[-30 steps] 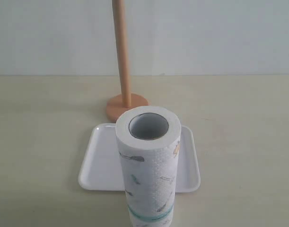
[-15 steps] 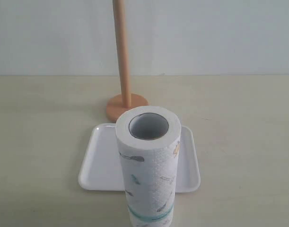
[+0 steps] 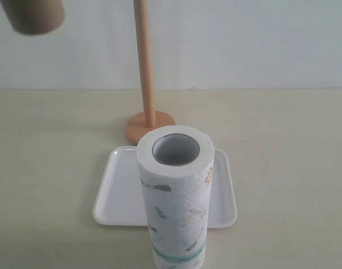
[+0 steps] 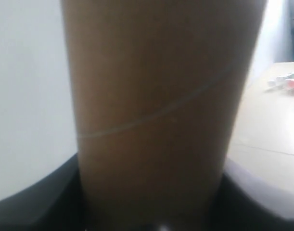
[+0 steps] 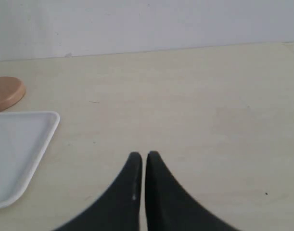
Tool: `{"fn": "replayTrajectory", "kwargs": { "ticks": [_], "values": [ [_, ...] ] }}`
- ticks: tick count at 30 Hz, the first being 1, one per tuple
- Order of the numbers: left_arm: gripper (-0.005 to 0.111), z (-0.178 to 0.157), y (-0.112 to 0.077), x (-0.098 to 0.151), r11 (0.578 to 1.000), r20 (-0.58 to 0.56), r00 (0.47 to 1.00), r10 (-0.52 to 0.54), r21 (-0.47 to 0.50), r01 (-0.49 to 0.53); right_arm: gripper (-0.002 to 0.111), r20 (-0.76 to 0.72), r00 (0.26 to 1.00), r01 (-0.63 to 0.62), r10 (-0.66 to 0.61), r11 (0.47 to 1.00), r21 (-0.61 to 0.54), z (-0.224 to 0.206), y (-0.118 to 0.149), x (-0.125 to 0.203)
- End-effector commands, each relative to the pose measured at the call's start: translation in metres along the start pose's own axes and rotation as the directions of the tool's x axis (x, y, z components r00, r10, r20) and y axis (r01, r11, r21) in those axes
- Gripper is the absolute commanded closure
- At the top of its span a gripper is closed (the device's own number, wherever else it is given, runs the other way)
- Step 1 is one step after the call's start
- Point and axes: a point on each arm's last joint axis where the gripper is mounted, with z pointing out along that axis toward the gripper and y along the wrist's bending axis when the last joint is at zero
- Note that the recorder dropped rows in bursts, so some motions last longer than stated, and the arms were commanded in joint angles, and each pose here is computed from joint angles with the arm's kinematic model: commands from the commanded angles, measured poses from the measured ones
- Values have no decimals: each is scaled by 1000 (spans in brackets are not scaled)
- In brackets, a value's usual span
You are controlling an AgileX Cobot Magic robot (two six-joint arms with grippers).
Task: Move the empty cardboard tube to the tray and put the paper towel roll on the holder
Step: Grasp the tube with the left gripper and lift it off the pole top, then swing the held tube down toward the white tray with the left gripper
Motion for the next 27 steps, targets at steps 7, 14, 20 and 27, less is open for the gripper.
{"fn": "replayTrajectory", "kwargs": {
  "ticks": [7,14,20,27],
  "values": [
    [103,-22,27,133,870,-374,924,-83,-479,-115,106,15,1000,4,-4,1000,6,0,0,-1],
    [103,-8,30,168,858,-410,870,-274,-512,29,106,15,1000,4,-4,1000,6,0,0,-1],
    [103,-3,55,213,747,-604,747,-278,-625,-227,106,15,1000,4,-4,1000,6,0,0,-1],
    [103,5,39,243,863,-924,228,-308,-372,-342,106,15,1000,4,-4,1000,6,0,0,-1]
  ]
}}
